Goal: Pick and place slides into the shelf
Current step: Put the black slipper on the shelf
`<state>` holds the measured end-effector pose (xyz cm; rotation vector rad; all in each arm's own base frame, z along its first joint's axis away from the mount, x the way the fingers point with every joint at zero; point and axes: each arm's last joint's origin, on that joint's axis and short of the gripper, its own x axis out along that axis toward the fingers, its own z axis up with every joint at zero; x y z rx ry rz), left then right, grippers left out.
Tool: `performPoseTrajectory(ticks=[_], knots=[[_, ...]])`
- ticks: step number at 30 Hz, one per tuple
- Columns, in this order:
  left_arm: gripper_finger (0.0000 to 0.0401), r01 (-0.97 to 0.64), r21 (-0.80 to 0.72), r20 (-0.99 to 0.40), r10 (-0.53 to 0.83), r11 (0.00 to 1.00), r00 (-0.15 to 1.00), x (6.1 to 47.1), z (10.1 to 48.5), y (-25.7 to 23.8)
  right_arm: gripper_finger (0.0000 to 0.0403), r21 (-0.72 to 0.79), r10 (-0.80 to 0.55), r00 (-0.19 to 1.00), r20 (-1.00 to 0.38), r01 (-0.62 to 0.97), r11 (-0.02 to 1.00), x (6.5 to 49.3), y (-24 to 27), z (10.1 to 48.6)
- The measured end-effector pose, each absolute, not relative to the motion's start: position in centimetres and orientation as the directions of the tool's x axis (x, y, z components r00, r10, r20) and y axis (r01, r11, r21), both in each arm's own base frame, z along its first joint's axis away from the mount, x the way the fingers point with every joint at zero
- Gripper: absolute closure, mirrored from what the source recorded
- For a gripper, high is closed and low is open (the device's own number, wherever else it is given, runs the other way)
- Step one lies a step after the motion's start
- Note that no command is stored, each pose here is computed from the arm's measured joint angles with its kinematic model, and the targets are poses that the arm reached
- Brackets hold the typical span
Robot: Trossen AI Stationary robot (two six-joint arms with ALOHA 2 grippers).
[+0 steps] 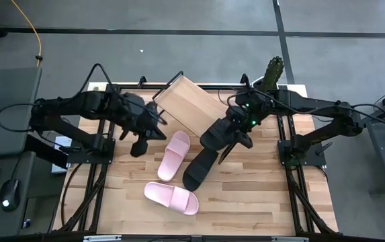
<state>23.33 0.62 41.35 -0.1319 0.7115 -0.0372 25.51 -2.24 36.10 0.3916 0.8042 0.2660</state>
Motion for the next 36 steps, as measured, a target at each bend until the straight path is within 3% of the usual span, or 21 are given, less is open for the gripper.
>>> performPoseTrajectory(ticks=[8,25,36], knots=[[0.04,0.125,-0.035,-0.693,-0.114,0.992,0.712,24.8,40.2,-3.3,0.0192,0.4,0.392,0.726,-0.565,-0.174,0.9,26.4,-0.9,37.0],[0.04,0.203,0.334,-0.793,0.158,0.92,0.588,28.5,34.4,-10.7,0.0192,0.295,0.229,0.764,-0.604,-0.052,0.954,26.6,-1.2,36.9],[0.04,0.205,0.387,-0.818,0.231,0.899,0.527,30.3,31.8,-11.5,0.0192,0.292,0.22,0.773,-0.595,-0.047,0.955,26.7,-1.2,37.0]])
